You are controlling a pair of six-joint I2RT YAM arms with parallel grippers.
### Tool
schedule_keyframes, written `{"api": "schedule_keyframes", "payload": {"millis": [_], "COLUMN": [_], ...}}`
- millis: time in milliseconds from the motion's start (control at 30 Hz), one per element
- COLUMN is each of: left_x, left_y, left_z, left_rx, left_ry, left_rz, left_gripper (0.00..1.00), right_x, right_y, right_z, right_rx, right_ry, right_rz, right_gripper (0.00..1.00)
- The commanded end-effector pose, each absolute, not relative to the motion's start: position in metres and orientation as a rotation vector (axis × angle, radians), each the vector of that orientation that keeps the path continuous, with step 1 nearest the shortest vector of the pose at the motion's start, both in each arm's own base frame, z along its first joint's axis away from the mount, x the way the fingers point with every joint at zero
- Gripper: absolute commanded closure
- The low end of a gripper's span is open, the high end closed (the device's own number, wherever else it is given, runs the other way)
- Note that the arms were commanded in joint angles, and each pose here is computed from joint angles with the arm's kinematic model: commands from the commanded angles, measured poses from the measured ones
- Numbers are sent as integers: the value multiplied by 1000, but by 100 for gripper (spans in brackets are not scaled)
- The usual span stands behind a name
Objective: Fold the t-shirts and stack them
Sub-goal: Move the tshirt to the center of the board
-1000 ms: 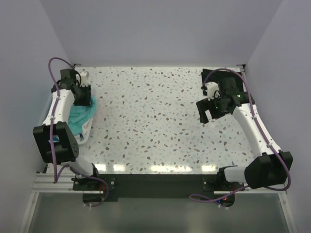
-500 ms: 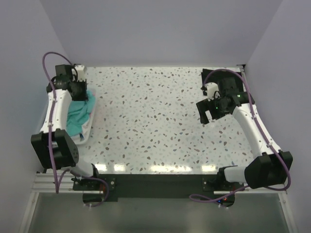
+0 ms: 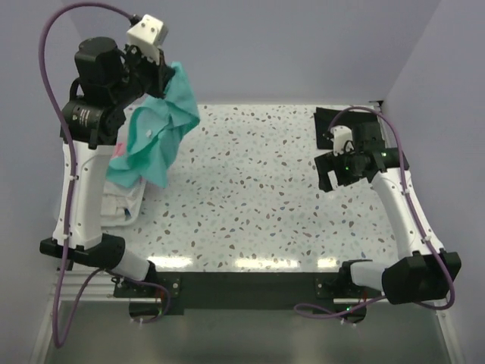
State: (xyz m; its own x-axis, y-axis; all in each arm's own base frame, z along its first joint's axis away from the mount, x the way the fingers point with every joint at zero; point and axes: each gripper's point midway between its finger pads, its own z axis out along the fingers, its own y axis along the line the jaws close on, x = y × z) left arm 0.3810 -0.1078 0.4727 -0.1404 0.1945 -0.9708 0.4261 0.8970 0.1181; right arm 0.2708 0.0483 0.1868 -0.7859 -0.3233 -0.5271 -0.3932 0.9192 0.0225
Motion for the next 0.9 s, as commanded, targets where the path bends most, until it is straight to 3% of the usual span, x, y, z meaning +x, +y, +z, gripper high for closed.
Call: {"api": "schedule_keyframes", "payload": {"millis": [0,133,300,467,567,600,633,667,700,733,767,800,867], "left_x": [370,341,300,302,314,317,321,328,327,330,330,324,321], "left_y": [-155,-191,-211,-225,-223,-217,-207,-183,-167,-135,-116,-103,-62], "left_z": [543,621,663,623,539,514,451,420,378,329,300,276,238], "left_rx": [522,568,571,593,578,560,544,516,501,416,385,354,298], "left_ry": [1503,1192,1002,1120,1344,1415,1588,1674,1786,1914,1988,2061,2135], "left_rz": [-345,-452,-635,-737,-752,-747,-749,-744,-757,-722,-682,-672,-613], "left_gripper": [100,100,100,100,100,96,86,70,36,24,18,4,0], "right_x": [277,276,276,279,278,276,275,272,271,269,265,262,259], "right_y": [42,35,31,25,24,25,25,27,28,31,34,36,37], "right_z": [205,206,209,218,220,219,218,217,216,214,210,207,196], "right_rx": [-440,-402,-373,-356,-378,-391,-407,-439,-459,-501,-531,-559,-598], "right_ry": [2476,2482,2472,2447,2439,2446,2447,2449,2451,2453,2466,2473,2503], "right_rz": [190,178,150,111,105,109,113,125,135,148,178,194,218], "right_gripper": [1,1,1,1,1,1,1,1,1,1,1,1,1]}}
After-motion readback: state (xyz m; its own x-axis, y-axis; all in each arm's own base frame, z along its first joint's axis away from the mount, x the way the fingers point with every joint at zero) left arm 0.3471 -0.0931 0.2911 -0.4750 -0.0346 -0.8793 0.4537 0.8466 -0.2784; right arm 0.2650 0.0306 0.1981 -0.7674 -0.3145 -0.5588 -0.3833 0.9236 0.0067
